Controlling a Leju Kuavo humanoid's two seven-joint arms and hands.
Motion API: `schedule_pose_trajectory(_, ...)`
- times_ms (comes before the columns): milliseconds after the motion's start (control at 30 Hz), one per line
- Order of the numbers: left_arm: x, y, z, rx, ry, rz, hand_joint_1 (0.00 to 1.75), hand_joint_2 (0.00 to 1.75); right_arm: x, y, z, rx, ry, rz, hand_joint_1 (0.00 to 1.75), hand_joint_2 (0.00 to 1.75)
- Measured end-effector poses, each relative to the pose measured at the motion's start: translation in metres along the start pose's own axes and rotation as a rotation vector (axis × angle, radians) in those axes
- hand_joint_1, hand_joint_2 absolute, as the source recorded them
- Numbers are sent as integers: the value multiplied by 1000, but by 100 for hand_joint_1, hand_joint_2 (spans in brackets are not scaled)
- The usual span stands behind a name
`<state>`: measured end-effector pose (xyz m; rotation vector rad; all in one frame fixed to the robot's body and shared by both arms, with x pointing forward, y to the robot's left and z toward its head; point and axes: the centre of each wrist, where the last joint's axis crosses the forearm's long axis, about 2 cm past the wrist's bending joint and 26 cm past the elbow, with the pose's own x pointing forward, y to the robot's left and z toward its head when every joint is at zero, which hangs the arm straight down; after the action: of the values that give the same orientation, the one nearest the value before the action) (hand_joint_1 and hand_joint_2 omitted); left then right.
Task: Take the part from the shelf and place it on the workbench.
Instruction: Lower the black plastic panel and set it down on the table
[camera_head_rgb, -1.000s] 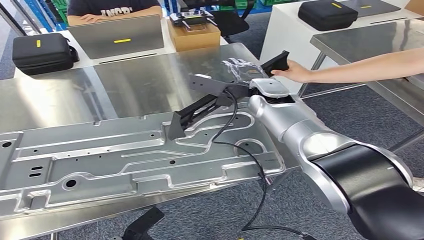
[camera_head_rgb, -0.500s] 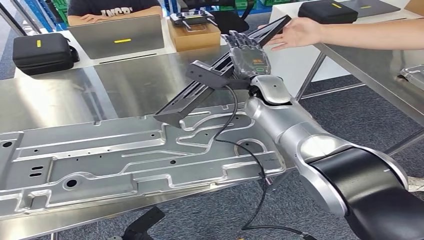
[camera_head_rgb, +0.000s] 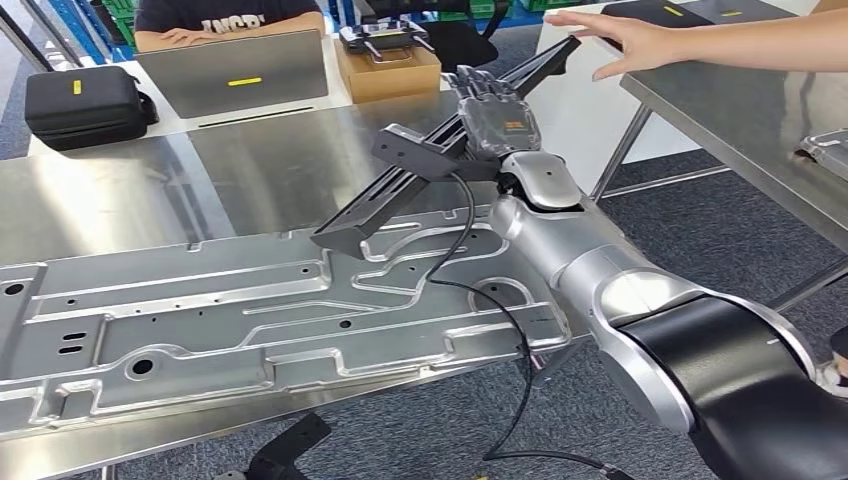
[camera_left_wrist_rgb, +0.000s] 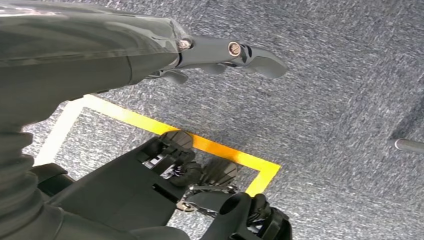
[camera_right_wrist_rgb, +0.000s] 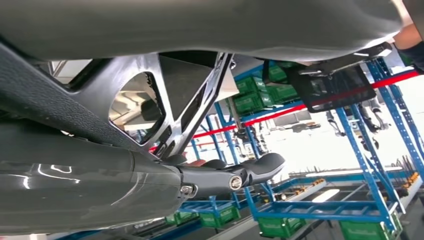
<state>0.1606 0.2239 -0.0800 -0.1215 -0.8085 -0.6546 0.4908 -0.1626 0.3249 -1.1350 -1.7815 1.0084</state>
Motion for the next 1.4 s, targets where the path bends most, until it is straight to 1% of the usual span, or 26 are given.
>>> schedule_pose_trajectory(400,1,0,0,1,1,0,0,175,-1,6,4,30,3,3,0,0)
schedule_pose_trajectory(700,2,0,-1,0,6,0,0,175,2,3,1,28,-5,2,0,0)
schedule_pose_trajectory(1067,4,-1,-2,0,12,1,0,175,6,8,4,44,-9,-7,0,0)
schedule_pose_trajectory(1400,5,-2,-2,-2,11,2,0,175,10,6,3,39,-37,13,0,0)
